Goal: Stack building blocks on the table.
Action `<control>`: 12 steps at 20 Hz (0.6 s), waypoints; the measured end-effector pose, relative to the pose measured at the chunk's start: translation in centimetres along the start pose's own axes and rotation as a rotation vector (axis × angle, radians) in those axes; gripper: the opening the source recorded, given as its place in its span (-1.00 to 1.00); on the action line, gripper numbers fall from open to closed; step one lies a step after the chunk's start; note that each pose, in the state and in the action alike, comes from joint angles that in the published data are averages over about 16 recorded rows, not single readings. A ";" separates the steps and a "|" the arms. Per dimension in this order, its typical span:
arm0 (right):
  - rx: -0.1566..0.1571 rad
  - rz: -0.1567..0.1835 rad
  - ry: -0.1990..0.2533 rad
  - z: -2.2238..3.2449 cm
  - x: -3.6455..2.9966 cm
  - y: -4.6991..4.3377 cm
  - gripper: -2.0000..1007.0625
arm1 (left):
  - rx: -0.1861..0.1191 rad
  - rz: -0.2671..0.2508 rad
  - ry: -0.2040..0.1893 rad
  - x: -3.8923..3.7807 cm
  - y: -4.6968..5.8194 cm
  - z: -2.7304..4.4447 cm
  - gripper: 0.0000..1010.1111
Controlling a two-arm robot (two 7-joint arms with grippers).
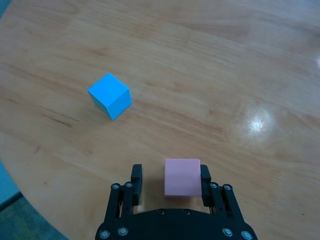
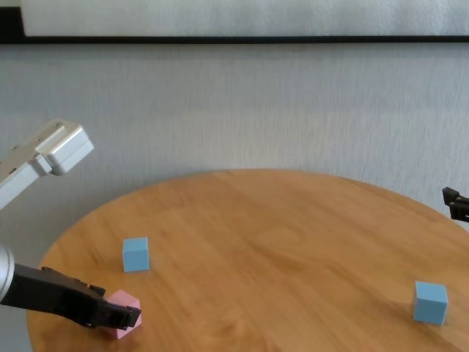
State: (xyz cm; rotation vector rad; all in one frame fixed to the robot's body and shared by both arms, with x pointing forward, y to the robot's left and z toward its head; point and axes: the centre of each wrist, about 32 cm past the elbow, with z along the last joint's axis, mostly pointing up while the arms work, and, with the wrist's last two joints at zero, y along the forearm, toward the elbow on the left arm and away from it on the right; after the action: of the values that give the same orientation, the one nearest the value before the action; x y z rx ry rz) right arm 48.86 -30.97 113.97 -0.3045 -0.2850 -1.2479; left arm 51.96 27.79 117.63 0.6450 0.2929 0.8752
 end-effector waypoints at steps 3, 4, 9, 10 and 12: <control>0.000 0.000 0.000 0.00 0.00 0.00 1.00 | 0.000 0.000 0.000 0.00 0.0 0.00 0.30; 0.000 0.000 0.000 0.00 0.00 0.00 1.00 | -0.001 0.000 0.000 0.00 0.0 0.00 0.23; 0.000 0.000 0.000 0.00 0.00 0.00 1.00 | -0.001 0.000 0.000 0.00 0.0 0.00 -0.01; 0.000 0.000 0.000 0.00 0.00 0.00 1.00 | -0.002 0.000 0.000 0.00 0.0 0.00 -0.05; 0.000 0.000 0.000 0.00 0.00 0.00 1.00 | -0.005 0.000 0.000 0.01 0.0 -0.01 -0.11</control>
State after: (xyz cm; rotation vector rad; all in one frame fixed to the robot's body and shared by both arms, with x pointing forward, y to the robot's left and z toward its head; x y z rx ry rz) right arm 48.86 -30.97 113.97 -0.3045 -0.2850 -1.2479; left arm 51.94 27.81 117.64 0.6406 0.2903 0.8755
